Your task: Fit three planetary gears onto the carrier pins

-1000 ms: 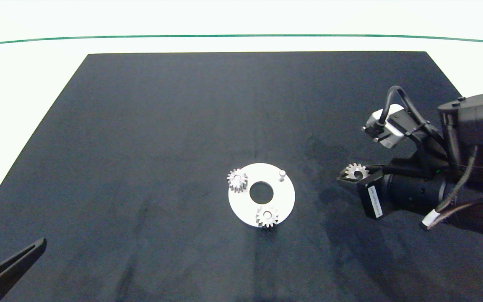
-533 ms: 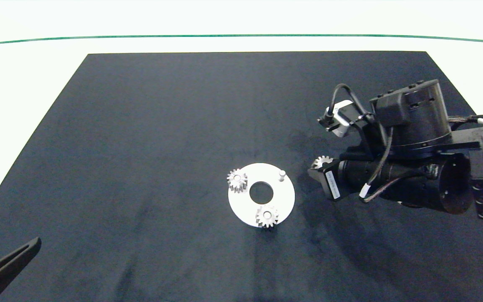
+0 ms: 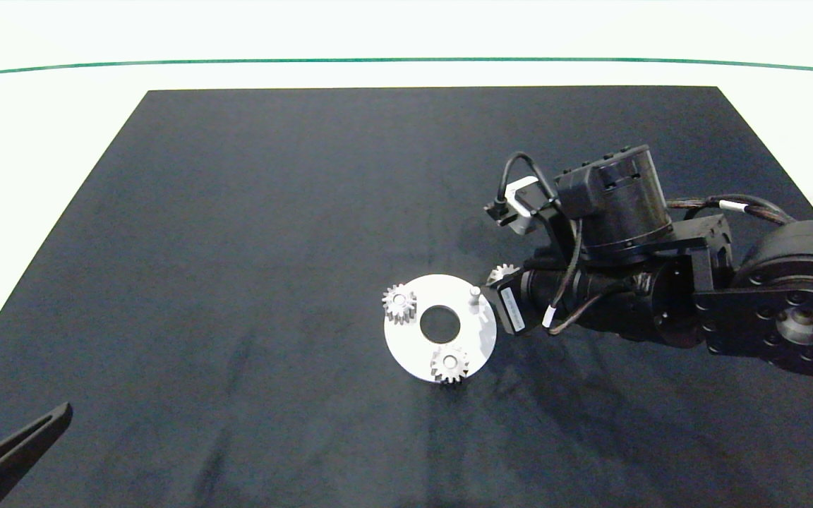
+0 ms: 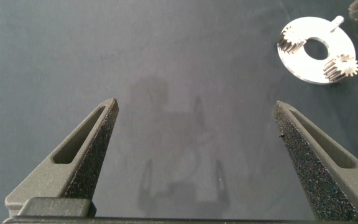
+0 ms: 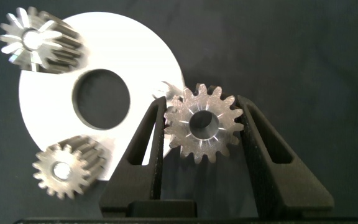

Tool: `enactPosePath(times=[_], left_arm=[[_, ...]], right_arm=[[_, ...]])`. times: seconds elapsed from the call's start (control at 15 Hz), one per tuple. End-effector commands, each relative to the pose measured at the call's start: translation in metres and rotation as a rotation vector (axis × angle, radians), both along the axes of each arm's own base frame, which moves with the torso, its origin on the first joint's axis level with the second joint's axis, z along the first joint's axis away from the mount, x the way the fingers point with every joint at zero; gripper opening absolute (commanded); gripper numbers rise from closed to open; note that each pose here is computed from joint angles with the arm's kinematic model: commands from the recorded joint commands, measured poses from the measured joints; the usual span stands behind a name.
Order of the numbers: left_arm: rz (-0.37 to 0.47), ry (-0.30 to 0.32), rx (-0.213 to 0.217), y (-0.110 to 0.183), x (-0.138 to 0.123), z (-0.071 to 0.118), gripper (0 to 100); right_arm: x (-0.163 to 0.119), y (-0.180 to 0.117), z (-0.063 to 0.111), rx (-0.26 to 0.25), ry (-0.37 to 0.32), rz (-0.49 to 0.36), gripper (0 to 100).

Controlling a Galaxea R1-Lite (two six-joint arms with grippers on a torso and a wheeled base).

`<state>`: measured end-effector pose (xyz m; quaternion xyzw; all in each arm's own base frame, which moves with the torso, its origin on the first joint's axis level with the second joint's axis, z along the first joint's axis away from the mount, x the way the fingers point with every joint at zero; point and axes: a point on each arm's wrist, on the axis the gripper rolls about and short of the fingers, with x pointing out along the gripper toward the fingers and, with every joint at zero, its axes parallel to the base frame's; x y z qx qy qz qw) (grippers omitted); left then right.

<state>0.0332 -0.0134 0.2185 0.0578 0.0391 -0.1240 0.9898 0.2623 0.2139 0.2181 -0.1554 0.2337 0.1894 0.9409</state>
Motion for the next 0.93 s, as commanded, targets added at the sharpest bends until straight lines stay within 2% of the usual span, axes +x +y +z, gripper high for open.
enactPosePath(times=[0.07, 0.47, 0.93], left_arm=[[0.002, 0.002, 0.002, 0.0, 0.0, 0.0, 100], [0.002, 0.002, 0.002, 0.0, 0.0, -0.001, 100], [0.002, 0.011, 0.008, 0.0, 0.0, -0.003, 100]], right_arm=[[0.003, 0.008, -0.002, -0.002, 0.0, 0.011, 28], [0.002, 0.019, -0.001, 0.008, -0.006, 0.034, 28], [0.007, 0.026, -0.009, -0.001, 0.009, 0.035, 28]])
